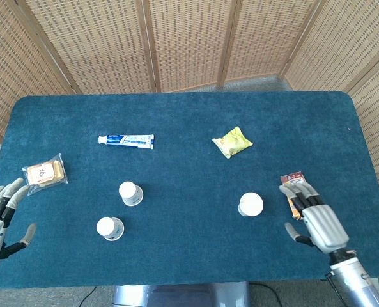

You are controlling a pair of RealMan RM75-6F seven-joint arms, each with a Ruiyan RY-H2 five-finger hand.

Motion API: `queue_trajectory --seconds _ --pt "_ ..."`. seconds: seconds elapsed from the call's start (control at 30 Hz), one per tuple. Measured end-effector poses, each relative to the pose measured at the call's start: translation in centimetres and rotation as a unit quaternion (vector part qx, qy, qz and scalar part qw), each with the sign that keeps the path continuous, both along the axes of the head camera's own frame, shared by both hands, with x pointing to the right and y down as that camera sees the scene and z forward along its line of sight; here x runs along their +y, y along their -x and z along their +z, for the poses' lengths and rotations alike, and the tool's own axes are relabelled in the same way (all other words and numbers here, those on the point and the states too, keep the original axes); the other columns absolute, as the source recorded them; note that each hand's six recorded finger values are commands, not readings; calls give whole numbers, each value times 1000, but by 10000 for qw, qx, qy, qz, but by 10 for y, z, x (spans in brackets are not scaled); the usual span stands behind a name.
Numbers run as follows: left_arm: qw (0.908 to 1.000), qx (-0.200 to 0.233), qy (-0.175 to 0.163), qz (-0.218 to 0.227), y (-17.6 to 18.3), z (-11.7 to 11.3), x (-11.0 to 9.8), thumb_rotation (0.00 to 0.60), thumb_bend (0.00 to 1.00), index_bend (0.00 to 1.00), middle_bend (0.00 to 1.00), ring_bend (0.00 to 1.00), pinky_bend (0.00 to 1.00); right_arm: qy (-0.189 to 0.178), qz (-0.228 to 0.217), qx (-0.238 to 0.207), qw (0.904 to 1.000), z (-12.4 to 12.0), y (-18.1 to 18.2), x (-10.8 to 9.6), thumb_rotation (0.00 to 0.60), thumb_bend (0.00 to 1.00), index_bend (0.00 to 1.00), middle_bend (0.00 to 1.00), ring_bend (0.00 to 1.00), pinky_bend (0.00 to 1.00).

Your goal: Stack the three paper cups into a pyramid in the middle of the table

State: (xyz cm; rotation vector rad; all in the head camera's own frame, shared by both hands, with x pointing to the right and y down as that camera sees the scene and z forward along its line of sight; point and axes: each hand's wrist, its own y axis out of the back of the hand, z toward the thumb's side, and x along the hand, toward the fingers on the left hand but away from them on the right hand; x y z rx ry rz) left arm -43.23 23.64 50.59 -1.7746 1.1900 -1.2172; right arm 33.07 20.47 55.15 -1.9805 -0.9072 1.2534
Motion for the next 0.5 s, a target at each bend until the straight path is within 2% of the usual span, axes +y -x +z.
queue_trajectory --seconds 0.2,0.5 --pt "10000 -19 47 -1 1 2 0 599 475 54 35 0 0 170 -328 71 9993 15 24 -4 600 448 0 0 0 50" --pt "9999 -27 156 -57 7 10 2 598 475 54 35 0 0 254 -783 454 9956 39 54 -7 600 448 0 0 0 50"
